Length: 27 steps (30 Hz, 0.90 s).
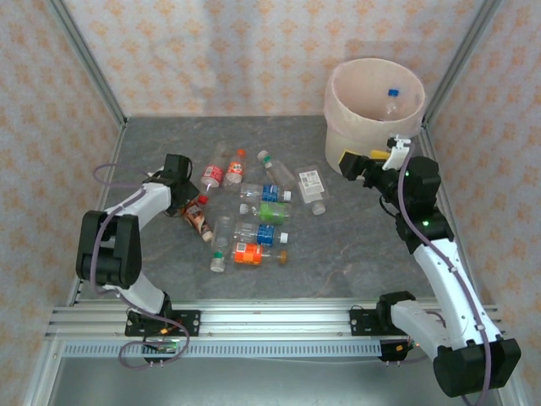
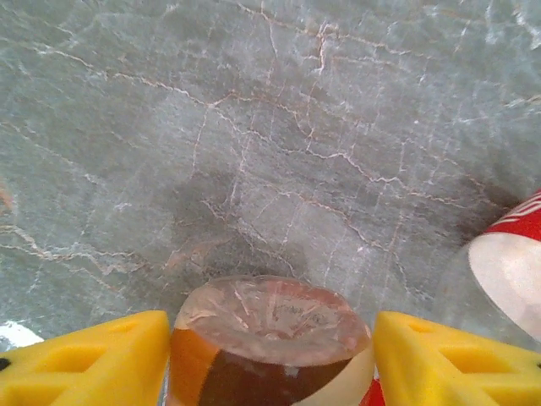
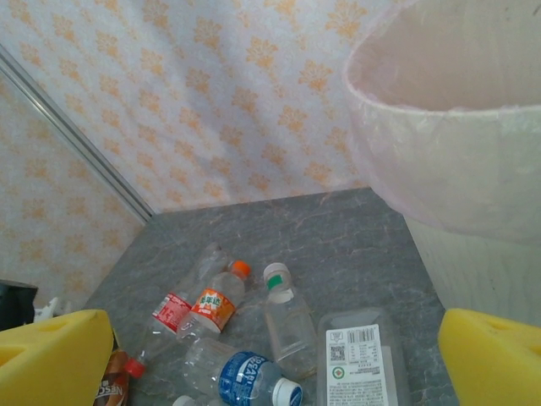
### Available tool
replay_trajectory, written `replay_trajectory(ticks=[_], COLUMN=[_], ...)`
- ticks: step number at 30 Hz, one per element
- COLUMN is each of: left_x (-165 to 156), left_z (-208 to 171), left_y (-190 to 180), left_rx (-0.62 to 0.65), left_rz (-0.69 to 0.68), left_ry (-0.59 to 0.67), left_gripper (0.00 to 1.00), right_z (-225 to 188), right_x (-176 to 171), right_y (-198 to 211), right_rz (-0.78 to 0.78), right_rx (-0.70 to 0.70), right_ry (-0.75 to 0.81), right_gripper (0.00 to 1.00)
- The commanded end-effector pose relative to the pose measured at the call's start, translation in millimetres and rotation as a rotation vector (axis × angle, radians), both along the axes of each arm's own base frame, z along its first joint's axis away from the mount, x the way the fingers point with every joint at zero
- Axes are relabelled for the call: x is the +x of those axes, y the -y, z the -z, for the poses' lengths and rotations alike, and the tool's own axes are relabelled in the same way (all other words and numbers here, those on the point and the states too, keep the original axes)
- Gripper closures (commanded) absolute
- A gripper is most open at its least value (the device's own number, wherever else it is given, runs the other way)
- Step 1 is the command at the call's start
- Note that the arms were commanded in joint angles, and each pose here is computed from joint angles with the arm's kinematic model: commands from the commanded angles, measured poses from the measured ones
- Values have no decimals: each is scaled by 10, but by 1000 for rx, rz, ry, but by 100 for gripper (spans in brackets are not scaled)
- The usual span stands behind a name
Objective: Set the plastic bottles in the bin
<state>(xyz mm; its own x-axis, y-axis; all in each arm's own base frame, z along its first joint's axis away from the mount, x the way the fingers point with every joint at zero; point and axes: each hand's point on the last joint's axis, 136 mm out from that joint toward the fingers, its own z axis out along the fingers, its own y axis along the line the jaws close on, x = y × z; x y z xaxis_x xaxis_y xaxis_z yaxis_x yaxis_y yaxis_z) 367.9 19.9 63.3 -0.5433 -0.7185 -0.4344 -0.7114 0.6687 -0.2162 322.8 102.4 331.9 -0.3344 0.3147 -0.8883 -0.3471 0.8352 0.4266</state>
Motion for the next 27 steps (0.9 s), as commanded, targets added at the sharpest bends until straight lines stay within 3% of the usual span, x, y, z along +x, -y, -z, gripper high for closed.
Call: replay_trajectory(ticks=[1, 9, 14, 18, 21, 27], left_x=[-37, -61, -16, -17, 58, 195], left_z=[-163, -627, -1244, -1570, -1731, -2064], left_y=[-120, -21, 372, 541, 736, 1326], left_rx=[54, 10, 0, 39, -45, -214], left_rz=[-11, 19, 134, 176, 237, 397], left_ry=[35, 145, 324, 389, 452, 556], left_gripper=[39, 43, 46, 49, 49, 50], right_z=[-47, 298, 597, 784, 716, 662], right_x=[-21, 69, 67, 90, 41, -145], right_y=[-14, -180, -632, -902, -1156, -1646], right_rz=[1, 8, -87, -134, -254, -477], right_rx=[30, 71, 91, 131, 219, 240], right_ry=[18, -77, -172, -206, -175, -177], right_gripper=[1, 1, 1, 1, 1, 1])
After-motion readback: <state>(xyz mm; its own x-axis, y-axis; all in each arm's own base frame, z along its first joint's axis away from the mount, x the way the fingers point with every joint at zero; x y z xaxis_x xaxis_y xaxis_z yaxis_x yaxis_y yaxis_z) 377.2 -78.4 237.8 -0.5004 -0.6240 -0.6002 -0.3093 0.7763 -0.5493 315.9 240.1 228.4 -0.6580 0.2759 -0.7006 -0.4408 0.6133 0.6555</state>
